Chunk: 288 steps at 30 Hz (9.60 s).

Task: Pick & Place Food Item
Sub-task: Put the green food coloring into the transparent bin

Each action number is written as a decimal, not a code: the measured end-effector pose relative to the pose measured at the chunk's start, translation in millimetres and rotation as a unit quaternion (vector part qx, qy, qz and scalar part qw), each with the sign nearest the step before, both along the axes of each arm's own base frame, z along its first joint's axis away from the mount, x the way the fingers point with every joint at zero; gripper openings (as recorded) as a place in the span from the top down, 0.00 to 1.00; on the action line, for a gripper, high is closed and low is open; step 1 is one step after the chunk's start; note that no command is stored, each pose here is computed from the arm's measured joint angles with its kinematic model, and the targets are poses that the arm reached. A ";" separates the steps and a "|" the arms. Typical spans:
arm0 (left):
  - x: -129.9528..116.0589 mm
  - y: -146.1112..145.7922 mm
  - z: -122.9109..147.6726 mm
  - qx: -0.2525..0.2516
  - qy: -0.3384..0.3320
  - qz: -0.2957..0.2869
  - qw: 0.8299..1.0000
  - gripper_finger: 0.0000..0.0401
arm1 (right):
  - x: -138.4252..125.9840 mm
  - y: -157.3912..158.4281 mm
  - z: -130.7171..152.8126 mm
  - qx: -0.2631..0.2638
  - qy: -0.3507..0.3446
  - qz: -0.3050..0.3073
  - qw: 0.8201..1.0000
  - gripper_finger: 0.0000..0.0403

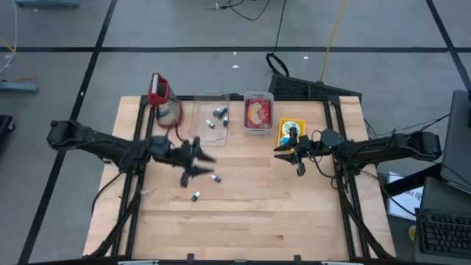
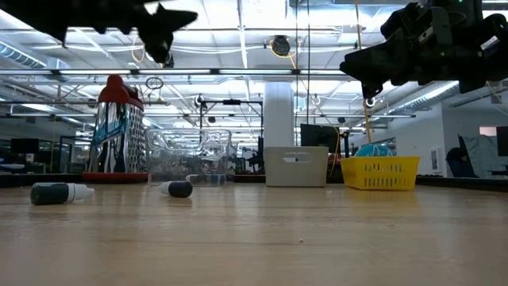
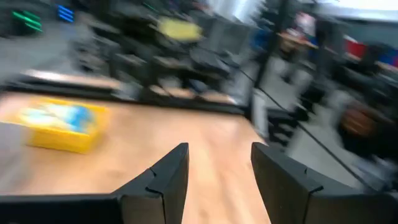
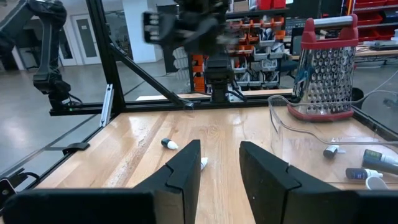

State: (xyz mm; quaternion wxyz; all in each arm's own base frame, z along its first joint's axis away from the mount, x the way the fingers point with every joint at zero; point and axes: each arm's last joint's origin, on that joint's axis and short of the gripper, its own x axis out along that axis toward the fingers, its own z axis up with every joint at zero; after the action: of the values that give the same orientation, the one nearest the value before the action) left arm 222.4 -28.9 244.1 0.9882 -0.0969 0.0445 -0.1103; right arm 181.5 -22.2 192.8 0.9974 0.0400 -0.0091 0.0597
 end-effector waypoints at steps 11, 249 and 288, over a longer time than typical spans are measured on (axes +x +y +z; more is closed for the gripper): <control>-7.9 -64.6 -33.0 -0.099 0.151 -0.046 0.982 0.56 | 0.0 0.0 0.0 0.000 0.000 0.000 1.000 0.75; 25.6 160.7 -86.9 0.013 0.062 0.627 0.776 0.84 | 3.9 -1.6 -1.2 0.015 -0.009 -0.010 1.000 0.75; 23.8 183.2 -106.1 -0.015 0.090 0.592 0.801 0.84 | 3.9 -1.6 -1.6 0.016 -0.007 -0.011 1.000 0.75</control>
State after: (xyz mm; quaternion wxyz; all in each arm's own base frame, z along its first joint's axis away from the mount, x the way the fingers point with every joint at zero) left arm 246.2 154.3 138.0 0.8512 -0.1287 0.0656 0.5046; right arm 185.4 -23.9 191.3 0.9971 0.0551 -0.0174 0.0486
